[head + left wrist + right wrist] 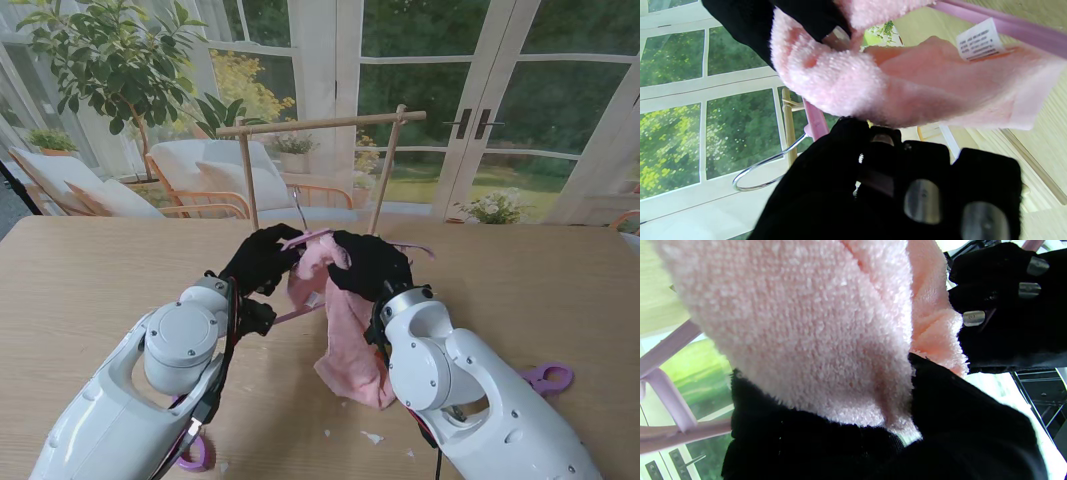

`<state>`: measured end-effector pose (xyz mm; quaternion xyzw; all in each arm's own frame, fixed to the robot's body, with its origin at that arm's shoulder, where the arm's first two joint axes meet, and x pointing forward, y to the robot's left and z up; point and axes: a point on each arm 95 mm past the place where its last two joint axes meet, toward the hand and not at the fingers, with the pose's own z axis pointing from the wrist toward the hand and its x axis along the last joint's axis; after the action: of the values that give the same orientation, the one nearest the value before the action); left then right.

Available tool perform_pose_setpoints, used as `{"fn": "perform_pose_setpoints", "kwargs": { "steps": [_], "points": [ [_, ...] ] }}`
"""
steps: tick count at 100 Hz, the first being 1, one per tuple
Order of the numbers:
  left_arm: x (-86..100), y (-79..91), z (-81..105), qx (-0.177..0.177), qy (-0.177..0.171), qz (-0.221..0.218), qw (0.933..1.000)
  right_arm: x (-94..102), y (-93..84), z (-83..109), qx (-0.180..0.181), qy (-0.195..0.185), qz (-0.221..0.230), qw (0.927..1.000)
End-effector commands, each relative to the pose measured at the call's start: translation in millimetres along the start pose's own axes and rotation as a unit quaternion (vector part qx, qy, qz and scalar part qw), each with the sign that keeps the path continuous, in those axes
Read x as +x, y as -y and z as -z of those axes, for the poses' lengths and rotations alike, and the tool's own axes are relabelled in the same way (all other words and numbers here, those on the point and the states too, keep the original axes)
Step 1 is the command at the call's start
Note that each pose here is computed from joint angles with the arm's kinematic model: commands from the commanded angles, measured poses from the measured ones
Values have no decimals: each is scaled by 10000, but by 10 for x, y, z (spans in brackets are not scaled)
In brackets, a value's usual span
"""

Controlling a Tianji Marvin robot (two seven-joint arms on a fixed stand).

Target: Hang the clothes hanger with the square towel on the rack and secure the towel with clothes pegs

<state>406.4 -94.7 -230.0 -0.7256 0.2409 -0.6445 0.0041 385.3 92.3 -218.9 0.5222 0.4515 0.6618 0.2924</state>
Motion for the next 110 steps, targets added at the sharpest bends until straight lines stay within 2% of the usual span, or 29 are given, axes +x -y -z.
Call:
{"fn": "perform_pose_setpoints", "kwargs": {
  "steps": [1,42,60,83,110],
  "points": [
    [76,-63,25,-100,-72,68,9999,40,41,-14,68,21,-45,10000],
    [160,-108,98,-132,-248,57,9996,64,85,-158,51,408,437,9982],
    [161,-95,91,-153,-252,111,9995,60,105,-168,144,411,580,9974],
    [154,-104,92,-220,-229,227,9992,93,125,-180,54,343,505,9981],
    [174,-106,115,-348,-272,297,9986,103,152,-182,23,369,634,9973]
  ]
}}
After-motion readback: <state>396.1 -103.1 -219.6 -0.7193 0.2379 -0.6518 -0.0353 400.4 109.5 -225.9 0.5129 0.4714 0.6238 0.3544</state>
